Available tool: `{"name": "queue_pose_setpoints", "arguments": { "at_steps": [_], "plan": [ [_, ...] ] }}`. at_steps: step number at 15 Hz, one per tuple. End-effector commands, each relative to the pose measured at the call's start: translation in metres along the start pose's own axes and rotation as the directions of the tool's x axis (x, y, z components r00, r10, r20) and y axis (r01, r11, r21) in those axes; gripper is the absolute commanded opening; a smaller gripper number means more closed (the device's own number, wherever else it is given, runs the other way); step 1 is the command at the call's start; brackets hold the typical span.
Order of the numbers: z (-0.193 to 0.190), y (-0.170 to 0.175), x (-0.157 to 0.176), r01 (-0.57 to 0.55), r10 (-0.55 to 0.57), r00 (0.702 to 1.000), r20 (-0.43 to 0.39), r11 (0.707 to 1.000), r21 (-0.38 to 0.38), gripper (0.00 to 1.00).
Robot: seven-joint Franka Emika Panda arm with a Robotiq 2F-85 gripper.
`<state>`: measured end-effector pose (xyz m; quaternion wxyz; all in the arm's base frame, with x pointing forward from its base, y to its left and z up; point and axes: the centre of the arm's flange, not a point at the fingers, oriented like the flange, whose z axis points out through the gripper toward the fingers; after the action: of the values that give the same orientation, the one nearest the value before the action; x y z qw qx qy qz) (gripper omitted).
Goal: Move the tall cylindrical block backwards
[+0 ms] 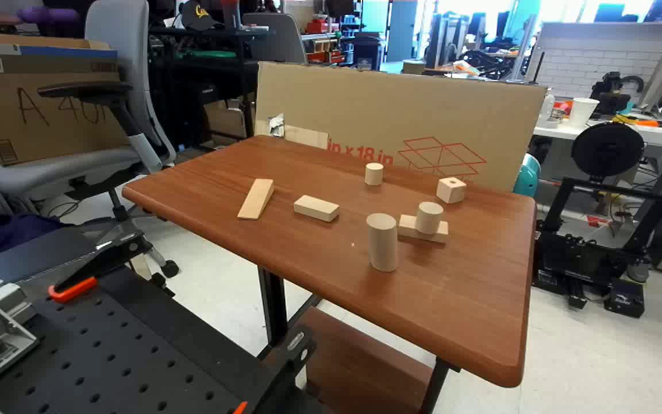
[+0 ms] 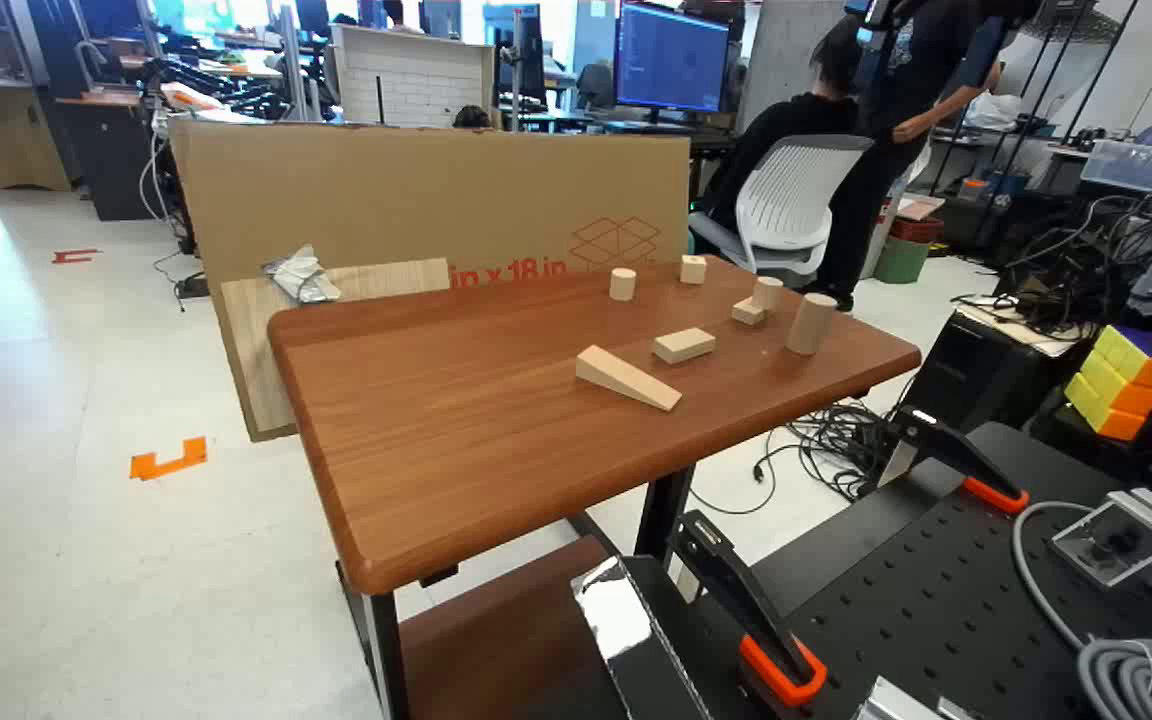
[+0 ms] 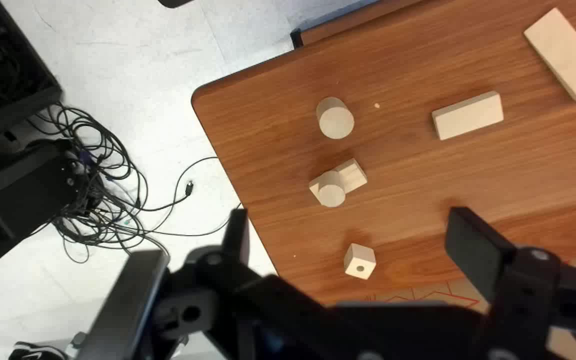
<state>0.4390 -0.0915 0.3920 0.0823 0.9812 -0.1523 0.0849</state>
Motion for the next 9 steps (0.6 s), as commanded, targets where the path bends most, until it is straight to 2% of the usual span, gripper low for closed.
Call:
{"name": "queue_pose_setpoints", "arguments": {
  "at_steps": [1,6,9],
  "plan": [
    [0.000,0.000,0.000,0.000,0.000,1.000,0.000,1.000,0.000,1.00],
    [0.020,-0.004,0.006,0.048,-0.048,0.998,-0.035,0.999,-0.013,1.00],
    [0.050,-0.010,0.009,0.085,-0.084,0.996,-0.029,0.996,0.031,1.00]
  ]
}}
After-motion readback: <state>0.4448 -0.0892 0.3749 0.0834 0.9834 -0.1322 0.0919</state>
